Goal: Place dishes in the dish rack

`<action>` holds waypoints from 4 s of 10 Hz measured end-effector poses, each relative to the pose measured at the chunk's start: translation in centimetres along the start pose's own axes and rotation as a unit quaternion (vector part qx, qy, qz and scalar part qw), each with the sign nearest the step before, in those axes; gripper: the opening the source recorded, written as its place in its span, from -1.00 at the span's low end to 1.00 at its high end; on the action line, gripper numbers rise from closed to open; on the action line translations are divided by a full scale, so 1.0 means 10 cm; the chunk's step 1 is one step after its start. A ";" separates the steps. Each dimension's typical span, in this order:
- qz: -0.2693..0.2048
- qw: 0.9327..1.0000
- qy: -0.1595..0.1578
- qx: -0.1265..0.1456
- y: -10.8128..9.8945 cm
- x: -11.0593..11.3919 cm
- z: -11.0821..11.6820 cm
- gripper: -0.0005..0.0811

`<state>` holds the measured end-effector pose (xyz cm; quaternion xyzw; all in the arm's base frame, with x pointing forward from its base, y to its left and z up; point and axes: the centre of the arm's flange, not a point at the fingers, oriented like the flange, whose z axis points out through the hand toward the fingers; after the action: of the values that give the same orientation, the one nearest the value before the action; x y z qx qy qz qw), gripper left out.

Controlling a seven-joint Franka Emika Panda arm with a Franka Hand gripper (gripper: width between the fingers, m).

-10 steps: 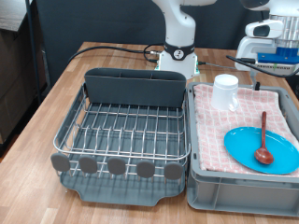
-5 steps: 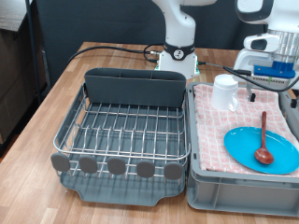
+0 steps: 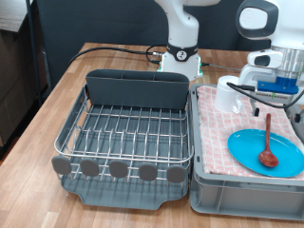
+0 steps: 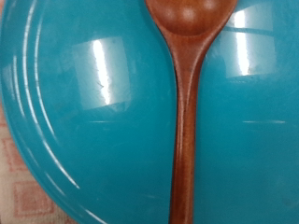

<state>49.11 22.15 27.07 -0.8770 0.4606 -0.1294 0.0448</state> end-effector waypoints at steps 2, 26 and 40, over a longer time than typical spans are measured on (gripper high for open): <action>0.006 1.000 0.006 -0.004 0.05 -0.02 0.14 0.98; 0.033 0.999 0.017 -0.012 -0.01 -0.07 0.48 -0.76; 0.155 0.986 0.035 -0.050 0.25 0.38 -0.35 -0.76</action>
<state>48.27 17.76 30.70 -0.7913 0.5979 -0.1279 0.0042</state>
